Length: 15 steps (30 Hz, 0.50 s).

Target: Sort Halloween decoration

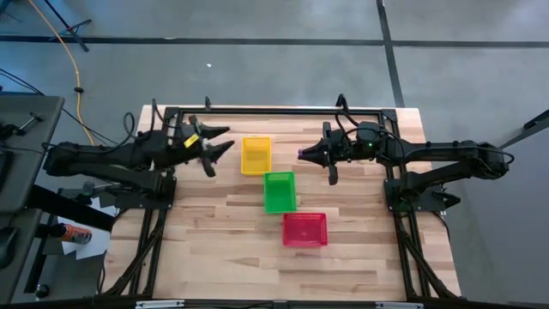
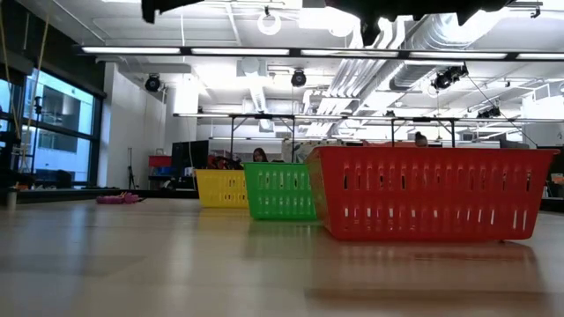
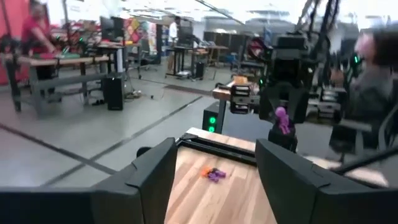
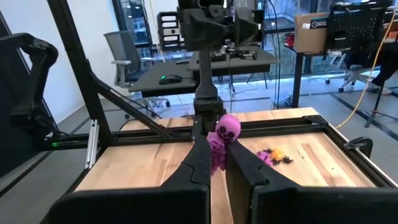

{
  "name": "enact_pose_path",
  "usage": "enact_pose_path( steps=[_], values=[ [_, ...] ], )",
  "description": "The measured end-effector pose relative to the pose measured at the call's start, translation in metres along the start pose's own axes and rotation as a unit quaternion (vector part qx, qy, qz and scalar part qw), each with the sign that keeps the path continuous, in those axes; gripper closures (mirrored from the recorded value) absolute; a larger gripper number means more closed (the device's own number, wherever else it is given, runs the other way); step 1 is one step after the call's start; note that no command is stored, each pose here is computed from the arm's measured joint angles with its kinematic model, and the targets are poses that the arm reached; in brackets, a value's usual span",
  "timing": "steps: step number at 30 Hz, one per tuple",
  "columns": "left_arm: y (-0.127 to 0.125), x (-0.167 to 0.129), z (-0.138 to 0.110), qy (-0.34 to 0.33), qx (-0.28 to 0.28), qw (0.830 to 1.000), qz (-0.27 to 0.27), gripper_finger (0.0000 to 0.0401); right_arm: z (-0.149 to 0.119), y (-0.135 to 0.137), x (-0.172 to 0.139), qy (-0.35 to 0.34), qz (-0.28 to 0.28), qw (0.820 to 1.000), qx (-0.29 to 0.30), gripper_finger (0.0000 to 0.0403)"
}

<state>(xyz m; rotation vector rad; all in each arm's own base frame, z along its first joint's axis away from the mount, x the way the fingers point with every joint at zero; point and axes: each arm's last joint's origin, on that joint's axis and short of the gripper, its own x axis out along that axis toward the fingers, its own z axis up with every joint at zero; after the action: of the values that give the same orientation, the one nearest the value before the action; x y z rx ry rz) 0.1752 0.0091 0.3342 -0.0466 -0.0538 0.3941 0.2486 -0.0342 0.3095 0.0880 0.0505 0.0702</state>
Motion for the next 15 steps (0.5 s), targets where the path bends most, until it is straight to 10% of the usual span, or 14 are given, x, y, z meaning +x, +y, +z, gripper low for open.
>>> enact_pose_path(
  steps=[15],
  values=[
    [0.002,-0.007,0.018,-0.048,-0.091,0.995,-0.015,0.0188,-0.012,-0.006,0.007,0.037,-0.007,0.997,0.071,0.0396]
  ],
)
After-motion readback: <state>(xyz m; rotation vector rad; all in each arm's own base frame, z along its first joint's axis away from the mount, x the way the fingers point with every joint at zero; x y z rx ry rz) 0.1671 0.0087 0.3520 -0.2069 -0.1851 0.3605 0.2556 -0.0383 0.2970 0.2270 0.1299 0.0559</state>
